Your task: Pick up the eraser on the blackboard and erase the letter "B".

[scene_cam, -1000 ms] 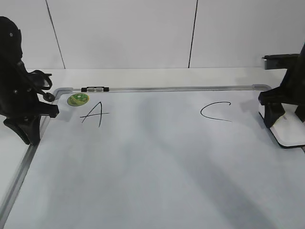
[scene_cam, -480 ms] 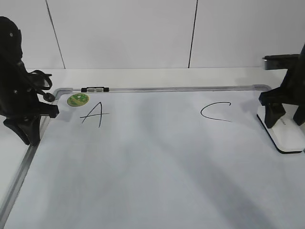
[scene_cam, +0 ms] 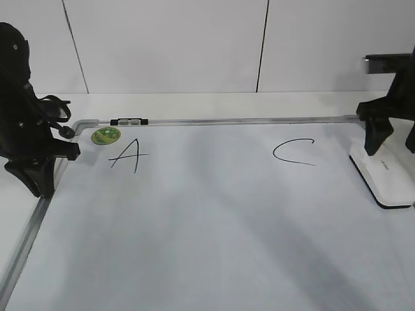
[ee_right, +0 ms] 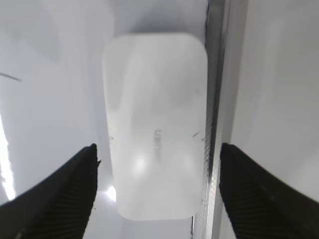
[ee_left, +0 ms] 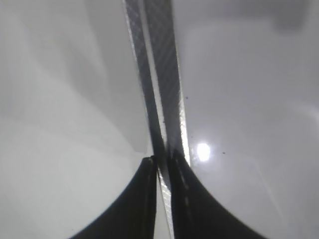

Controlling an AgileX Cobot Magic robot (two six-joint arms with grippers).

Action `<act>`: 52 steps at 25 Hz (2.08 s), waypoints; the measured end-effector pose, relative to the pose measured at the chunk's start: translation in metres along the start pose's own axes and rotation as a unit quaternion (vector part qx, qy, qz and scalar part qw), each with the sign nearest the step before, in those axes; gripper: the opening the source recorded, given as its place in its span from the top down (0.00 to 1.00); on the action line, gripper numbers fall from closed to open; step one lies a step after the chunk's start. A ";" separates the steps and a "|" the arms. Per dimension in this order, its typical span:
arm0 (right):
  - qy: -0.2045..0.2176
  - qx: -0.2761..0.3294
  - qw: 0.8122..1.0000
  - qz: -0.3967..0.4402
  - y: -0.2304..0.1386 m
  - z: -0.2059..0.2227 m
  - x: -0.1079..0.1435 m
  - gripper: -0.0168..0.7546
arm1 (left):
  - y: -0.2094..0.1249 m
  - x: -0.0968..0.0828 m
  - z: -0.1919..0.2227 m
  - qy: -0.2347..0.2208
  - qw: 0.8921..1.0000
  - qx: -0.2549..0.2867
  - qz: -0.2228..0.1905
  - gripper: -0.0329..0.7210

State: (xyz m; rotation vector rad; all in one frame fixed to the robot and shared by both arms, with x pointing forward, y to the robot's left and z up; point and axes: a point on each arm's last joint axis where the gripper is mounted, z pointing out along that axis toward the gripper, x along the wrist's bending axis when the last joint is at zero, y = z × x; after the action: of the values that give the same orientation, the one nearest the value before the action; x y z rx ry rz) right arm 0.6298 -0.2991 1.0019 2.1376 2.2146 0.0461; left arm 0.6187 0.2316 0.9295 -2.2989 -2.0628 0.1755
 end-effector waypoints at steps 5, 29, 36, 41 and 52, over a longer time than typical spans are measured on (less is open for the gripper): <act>0.010 -0.033 0.999 0.006 0.011 -0.020 0.001 0.21 | 0.000 0.000 0.000 0.000 1.000 0.001 0.000 0.90; 0.040 -0.130 0.991 0.016 -0.017 -0.102 0.006 0.22 | 0.012 0.002 -0.049 0.027 0.997 -0.062 0.025 0.50; 0.050 -0.194 0.980 0.016 -0.046 -0.151 0.008 0.22 | -0.012 -0.001 -0.114 0.024 0.989 -0.143 0.028 0.49; 0.075 -0.225 0.971 0.020 -0.083 -0.178 0.013 0.22 | -0.048 -0.002 -0.171 0.022 0.975 -0.220 0.030 0.49; 0.089 -0.239 0.967 0.020 -0.190 -0.178 0.019 0.22 | -0.173 0.002 -0.224 0.018 0.949 -0.313 0.032 0.49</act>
State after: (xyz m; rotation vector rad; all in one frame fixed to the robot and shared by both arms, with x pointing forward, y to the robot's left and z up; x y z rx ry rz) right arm 0.4274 -0.2835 1.1665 1.9640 1.9754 0.7218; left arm 0.4738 0.2616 1.1709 -2.6570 -2.2653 -0.6041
